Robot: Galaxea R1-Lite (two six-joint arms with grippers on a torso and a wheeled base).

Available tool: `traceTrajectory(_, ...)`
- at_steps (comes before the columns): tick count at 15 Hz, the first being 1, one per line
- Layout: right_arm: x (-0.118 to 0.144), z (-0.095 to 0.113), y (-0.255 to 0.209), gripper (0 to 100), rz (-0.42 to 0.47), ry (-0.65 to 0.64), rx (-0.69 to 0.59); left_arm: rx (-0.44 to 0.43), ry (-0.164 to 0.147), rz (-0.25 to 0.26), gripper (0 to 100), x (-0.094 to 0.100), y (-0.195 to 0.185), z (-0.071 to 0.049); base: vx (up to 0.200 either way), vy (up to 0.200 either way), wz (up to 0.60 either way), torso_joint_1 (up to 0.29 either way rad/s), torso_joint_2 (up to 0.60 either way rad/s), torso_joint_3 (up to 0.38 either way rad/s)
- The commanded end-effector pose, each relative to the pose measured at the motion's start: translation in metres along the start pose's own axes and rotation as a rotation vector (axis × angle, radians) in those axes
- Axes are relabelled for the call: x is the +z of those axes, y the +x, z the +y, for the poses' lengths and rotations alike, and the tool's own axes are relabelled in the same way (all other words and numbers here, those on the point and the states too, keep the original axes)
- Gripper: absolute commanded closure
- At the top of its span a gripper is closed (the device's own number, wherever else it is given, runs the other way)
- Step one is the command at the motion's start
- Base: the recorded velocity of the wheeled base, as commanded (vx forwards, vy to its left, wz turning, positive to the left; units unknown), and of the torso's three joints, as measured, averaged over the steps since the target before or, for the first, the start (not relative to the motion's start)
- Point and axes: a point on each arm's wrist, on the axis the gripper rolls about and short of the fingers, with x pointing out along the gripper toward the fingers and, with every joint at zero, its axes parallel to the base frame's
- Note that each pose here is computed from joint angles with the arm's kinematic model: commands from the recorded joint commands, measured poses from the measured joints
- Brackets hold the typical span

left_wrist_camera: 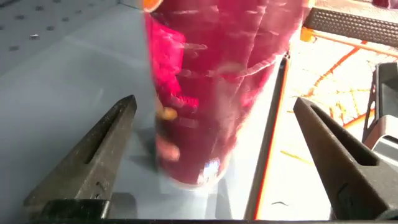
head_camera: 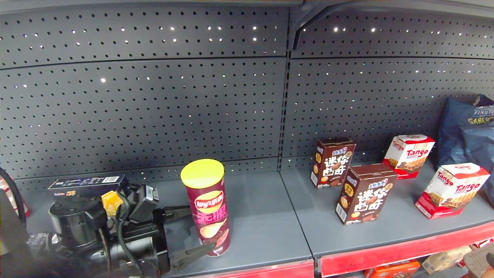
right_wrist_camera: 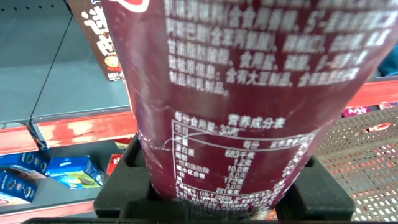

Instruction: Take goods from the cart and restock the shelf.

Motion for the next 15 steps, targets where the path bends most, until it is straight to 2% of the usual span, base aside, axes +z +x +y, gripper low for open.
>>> traceTrajectory(1,0.000,0.000,0.000,100,-0.002,0.000,0.002,0.039,0.019,-0.029,0,0.007,-0.016,-0.004,0.000,0.000,0.00,0.000,0.00,0.000)
traceTrajectory(4,0.001,0.000,0.000,100,-0.004,0.000,0.000,0.071,0.037,-0.054,0,0.013,-0.032,-0.012,0.000,0.000,0.00,0.000,0.00,0.000)
traceTrajectory(6,0.001,0.000,0.000,100,-0.004,0.000,0.000,0.071,0.037,-0.054,0,0.013,-0.032,-0.012,0.000,0.000,0.00,0.000,0.00,0.000)
traceTrajectory(7,0.001,0.000,0.000,100,-0.005,0.000,0.000,0.075,0.052,-0.069,0,0.016,-0.042,-0.023,0.000,0.000,0.00,0.000,0.00,0.000)
traceTrajectory(8,0.001,0.000,0.000,100,-0.007,0.001,-0.001,0.081,0.065,-0.083,0,0.019,-0.043,-0.024,0.000,0.000,0.00,0.000,0.00,0.000)
traceTrajectory(10,0.001,0.000,-0.002,100,-0.016,0.002,-0.001,0.108,0.152,-0.165,0,0.041,-0.049,-0.024,0.000,0.000,0.00,0.000,0.00,0.000)
traceTrajectory(11,0.001,0.000,-0.002,100,-0.016,0.002,0.001,0.122,0.182,-0.193,0,0.049,-0.052,-0.024,0.000,0.000,0.00,0.000,0.00,0.000)
traceTrajectory(12,0.001,0.000,-0.002,100,-0.016,0.002,0.001,0.174,0.237,-0.244,0,0.063,-0.060,-0.022,0.000,0.000,0.00,0.000,0.00,0.000)
traceTrajectory(13,0.001,0.000,-0.002,100,-0.016,0.002,0.001,0.225,0.262,-0.271,0,0.070,-0.066,-0.023,0.000,0.000,0.00,0.000,0.00,0.000)
traceTrajectory(14,0.001,0.000,-0.002,100,-0.016,0.002,0.001,0.229,0.265,-0.274,0,0.071,-0.066,-0.023,0.000,0.000,0.00,0.000,0.00,0.000)
traceTrajectory(15,0.001,0.000,-0.002,100,-0.017,0.002,-0.001,0.346,0.292,-0.309,0,0.076,-0.078,-0.028,0.000,0.000,0.00,0.000,0.00,0.000)
